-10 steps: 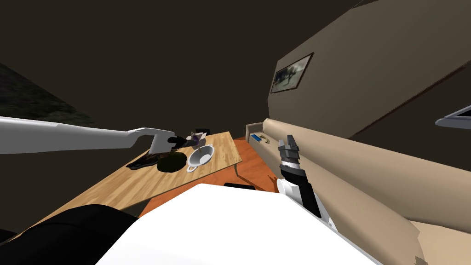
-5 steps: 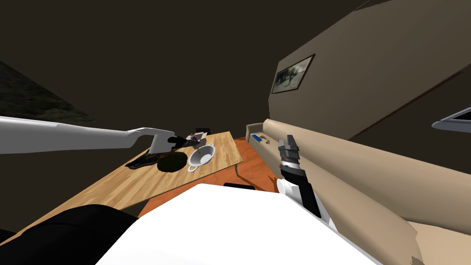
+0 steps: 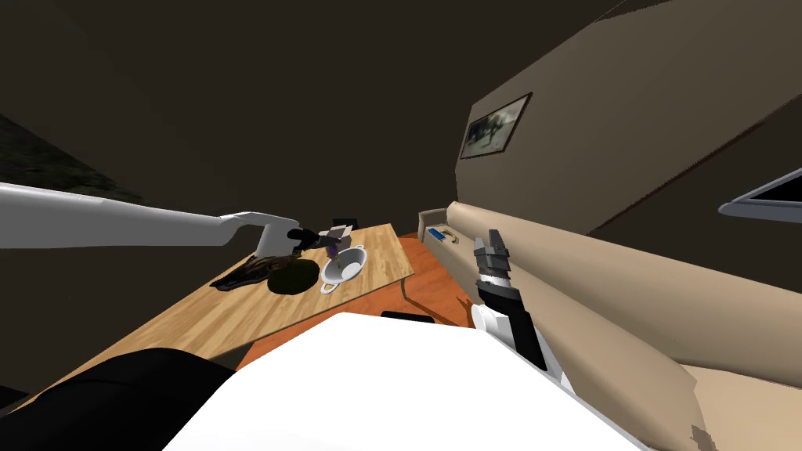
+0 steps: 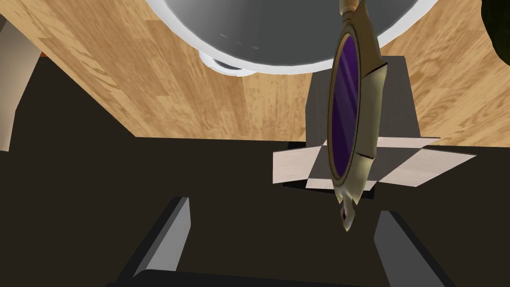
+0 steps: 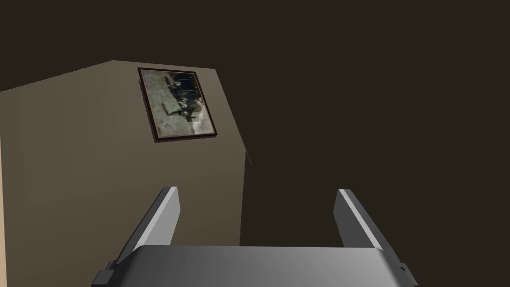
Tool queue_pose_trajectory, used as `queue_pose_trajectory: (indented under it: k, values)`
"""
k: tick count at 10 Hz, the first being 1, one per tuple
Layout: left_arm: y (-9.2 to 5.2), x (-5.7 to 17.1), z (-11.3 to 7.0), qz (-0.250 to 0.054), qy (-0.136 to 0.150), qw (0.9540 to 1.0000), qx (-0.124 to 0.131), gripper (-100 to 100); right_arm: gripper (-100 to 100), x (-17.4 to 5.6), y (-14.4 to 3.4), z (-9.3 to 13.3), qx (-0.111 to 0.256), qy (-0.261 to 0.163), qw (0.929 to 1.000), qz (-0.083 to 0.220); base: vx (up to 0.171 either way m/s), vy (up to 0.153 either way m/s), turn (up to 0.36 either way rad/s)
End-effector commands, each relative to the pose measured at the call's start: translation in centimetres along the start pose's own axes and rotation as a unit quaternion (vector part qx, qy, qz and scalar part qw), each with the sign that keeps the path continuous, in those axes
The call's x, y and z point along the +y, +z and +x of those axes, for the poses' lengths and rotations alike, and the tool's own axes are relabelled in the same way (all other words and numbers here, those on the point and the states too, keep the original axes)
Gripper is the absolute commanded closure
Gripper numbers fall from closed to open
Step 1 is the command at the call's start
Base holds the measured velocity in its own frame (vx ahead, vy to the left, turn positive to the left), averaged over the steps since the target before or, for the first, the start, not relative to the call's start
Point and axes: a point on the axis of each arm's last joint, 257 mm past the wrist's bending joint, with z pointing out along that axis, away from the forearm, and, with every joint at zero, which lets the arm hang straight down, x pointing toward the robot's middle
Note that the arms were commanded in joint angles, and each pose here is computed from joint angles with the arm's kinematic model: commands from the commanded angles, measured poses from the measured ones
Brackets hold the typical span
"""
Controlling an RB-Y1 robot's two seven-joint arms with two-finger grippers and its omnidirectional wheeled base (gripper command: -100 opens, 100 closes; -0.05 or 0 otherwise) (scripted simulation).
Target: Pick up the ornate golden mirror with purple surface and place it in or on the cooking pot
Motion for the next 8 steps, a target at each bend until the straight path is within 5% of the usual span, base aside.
queue_pose_trajectory:
  k: [1,8]
  values:
    - [-0.4,-0.6,-0.4,-0.002,-0.004,1.0000,0.002,-100,0,0.0,0.0,0.0,0.000,0.000,1.0000,0.000,-0.030,0.068,-0.054]
    - [-1.9,-2.6,-1.8,-0.012,-0.017,0.9998,0.007,-100,0,0.0,0.0,0.0,0.000,0.000,1.0000,0.000,-0.034,0.060,-0.055]
